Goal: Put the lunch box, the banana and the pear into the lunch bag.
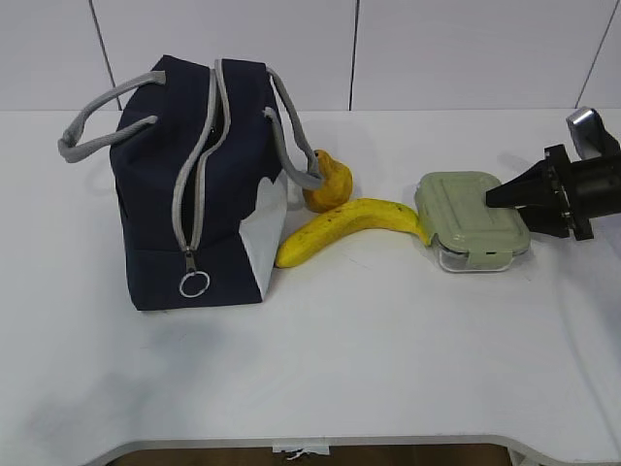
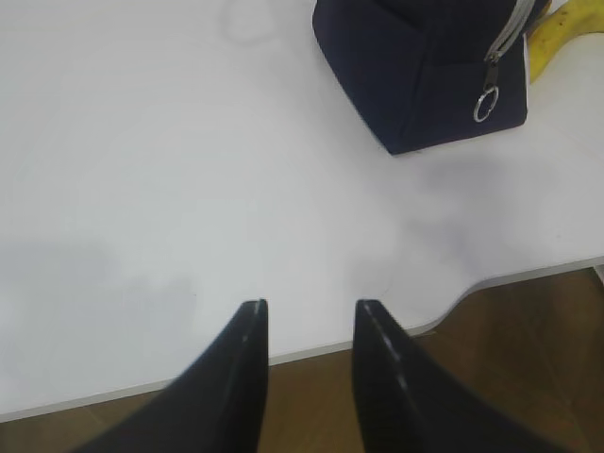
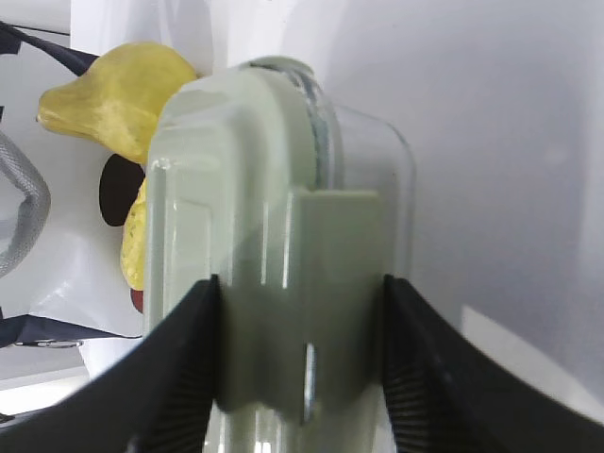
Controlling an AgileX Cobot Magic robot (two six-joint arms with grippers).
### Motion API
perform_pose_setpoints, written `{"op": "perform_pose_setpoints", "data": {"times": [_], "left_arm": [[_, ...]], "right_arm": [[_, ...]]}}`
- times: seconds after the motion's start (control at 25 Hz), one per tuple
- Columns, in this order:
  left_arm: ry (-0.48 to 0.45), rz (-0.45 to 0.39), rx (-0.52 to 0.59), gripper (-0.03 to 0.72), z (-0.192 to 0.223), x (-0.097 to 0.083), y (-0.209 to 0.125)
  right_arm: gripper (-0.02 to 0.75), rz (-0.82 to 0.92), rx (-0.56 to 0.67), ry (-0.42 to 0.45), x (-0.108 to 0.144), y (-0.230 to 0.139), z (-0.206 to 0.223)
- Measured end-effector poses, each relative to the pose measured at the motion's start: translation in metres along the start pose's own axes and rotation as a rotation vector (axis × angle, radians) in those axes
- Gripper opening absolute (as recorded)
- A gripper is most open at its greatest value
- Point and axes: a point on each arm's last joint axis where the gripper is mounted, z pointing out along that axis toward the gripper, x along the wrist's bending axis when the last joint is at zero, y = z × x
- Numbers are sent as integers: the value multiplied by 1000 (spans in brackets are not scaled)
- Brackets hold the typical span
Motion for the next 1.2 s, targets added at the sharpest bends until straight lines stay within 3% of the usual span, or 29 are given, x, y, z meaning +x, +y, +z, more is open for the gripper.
{"op": "perform_pose_setpoints", "data": {"times": [0.68,0.92,1.2], "left_arm": [[0,0,0,240,0,0,0],[-24,-14,14,240,2,-2,2],[-109,-74,106,240,17,-6,13]], "right_arm": [[375,37,-23,-84,29,7,-21],[375,31,-66,-88,57,11,-37],[375,-18,-129,-83,103,12,-63]]}}
